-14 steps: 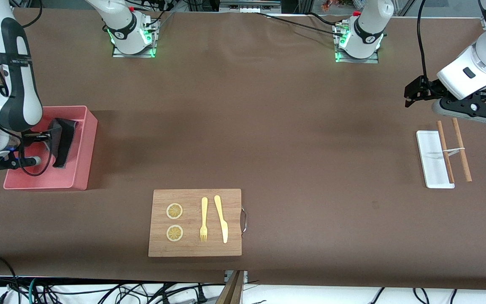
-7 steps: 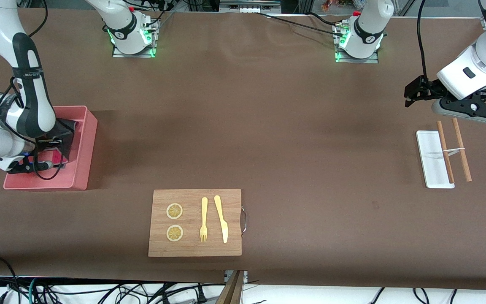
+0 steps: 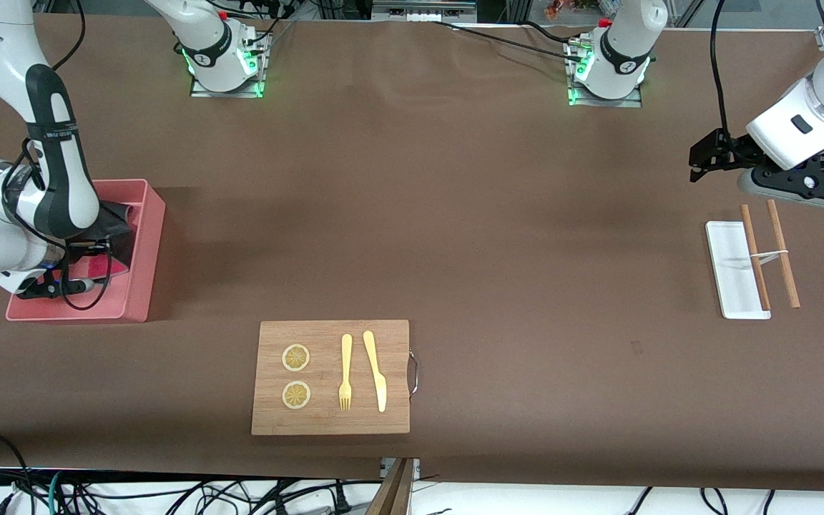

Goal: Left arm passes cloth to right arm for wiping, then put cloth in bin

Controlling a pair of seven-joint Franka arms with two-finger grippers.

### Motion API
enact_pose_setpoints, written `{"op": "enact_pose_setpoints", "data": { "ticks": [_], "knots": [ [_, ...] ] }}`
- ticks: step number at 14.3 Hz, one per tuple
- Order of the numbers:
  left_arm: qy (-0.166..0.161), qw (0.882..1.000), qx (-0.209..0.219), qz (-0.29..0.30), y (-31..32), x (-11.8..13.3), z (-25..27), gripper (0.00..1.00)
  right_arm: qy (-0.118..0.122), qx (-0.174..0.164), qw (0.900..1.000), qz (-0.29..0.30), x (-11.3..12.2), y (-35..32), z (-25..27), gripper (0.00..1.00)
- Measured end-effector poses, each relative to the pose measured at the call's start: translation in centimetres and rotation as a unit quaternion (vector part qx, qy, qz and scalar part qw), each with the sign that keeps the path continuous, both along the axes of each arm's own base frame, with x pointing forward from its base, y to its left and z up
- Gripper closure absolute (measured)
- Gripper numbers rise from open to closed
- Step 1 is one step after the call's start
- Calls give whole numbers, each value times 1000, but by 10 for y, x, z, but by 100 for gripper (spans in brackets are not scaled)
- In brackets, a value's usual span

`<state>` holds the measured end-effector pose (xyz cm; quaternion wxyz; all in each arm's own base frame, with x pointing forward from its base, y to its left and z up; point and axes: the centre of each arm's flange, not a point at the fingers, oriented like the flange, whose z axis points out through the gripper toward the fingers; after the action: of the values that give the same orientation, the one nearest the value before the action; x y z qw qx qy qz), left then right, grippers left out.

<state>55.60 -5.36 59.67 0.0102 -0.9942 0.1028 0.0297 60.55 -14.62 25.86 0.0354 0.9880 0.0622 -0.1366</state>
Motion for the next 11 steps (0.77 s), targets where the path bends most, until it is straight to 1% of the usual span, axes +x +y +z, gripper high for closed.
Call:
{"op": "enact_pose_setpoints", "data": {
  "ticks": [1,2,3,5,6,7,9,11],
  "knots": [
    [0,1000,-1,3,3,0,0,0,-12,-1,1000,1,4,0,13,52],
    [0,1000,-1,6,6,1,0,0,-25,-1,1000,1,8,0,30,41],
    [0,1000,-1,7,7,1,0,0,-30,1,1000,0,8,0,50,32],
    [0,1000,-1,7,7,1,0,0,-30,10,1000,-4,4,4,99,13],
    [0,1000,-1,7,7,1,0,0,-28,15,999,-4,2,6,124,2],
    [0,1000,-1,7,7,1,0,0,-29,21,999,-2,-1,12,148,0],
    [0,1000,-1,6,7,1,0,0,-32,32,999,12,-6,33,193,0],
    [0,1000,-1,6,6,1,0,0,-47,42,997,37,-11,63,230,0]
  ]
}}
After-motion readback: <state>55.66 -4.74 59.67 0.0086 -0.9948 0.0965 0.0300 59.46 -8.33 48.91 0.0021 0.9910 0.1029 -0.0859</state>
